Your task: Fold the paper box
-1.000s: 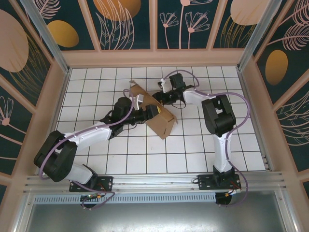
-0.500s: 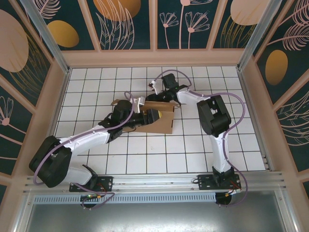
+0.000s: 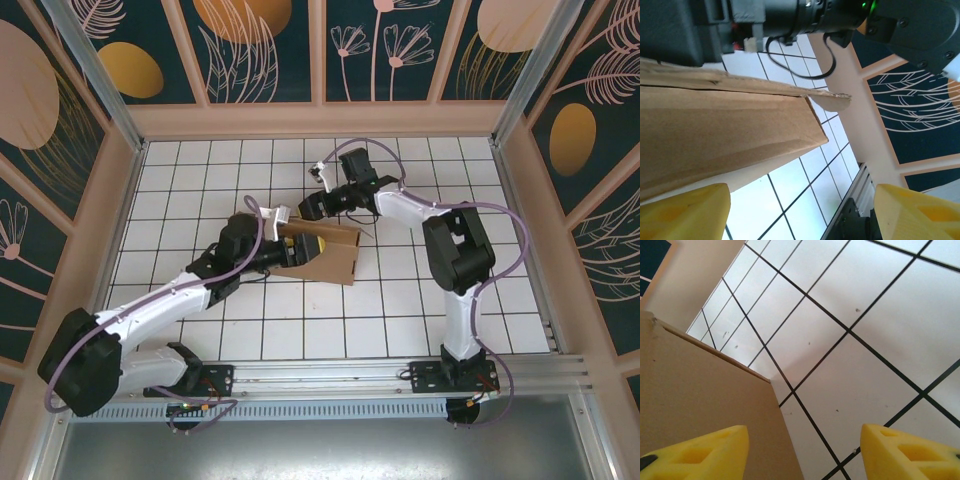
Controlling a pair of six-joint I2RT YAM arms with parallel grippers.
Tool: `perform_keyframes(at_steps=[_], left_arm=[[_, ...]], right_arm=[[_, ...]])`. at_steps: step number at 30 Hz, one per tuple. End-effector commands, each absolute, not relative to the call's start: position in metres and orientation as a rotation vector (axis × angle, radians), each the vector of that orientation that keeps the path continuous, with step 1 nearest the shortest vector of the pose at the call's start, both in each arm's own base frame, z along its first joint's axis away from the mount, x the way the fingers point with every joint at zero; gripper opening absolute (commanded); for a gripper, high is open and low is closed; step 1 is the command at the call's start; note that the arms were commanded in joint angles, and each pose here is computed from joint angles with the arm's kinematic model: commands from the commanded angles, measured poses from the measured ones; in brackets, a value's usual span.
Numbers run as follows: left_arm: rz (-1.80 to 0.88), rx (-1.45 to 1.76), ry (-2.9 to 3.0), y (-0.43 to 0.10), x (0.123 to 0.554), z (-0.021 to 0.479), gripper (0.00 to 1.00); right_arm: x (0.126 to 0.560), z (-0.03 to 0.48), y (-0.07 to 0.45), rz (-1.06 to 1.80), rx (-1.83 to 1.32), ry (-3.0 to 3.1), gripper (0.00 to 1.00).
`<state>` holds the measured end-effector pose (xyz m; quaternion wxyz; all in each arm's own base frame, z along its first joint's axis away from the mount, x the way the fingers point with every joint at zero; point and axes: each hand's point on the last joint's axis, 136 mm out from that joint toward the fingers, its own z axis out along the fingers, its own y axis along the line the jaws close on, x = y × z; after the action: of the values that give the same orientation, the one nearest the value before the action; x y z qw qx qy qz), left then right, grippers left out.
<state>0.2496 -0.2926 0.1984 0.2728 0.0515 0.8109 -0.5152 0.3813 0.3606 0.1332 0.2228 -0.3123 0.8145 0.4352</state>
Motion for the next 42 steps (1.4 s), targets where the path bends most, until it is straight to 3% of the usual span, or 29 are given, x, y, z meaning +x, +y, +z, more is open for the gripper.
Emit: perform_keyframes(at_steps=[1, 10, 18, 21, 25, 28, 34, 42], left_arm=[[-1.359, 0.166, 2.185, -0.288, 0.242, 0.196, 0.75], [-1.324, 0.204, 2.160, -0.276, 0.230, 0.212, 0.75], [-1.293, 0.282, 2.065, -0.275, 0.233, 0.272, 0.74], [-1.275, 0.273, 2.030, -0.280, 0.245, 0.296, 0.72], [-1.193, 0.201, 2.034, -0.283, 0.274, 0.313, 0.70], [-1.154, 0.107, 2.121, -0.284, 0.296, 0.296, 0.66], [-1.300, 0.034, 2.191, -0.299, 0.295, 0.254, 0.62], [-1.199, -0.035, 2.207, -0.274, 0.285, 0.196, 0.62]], right_arm=[[0.378, 0.152, 0.361, 1.164, -0.901, 2.185, 0.61], [0.387, 0.181, 0.348, 1.085, -0.827, 2.136, 0.60], [0.404, 0.221, 0.298, 0.974, -0.601, 2.094, 0.59], [0.400, 0.230, 0.278, 0.934, -0.521, 2.081, 0.55], [0.388, 0.240, 0.254, 0.863, -0.406, 2.077, 0.41], [0.376, 0.241, 0.239, 0.825, -0.334, 2.081, 0.30], [0.355, 0.237, 0.214, 0.749, -0.259, 2.104, 0.24], [0.331, 0.239, 0.201, 0.701, -0.167, 2.112, 0.29]])
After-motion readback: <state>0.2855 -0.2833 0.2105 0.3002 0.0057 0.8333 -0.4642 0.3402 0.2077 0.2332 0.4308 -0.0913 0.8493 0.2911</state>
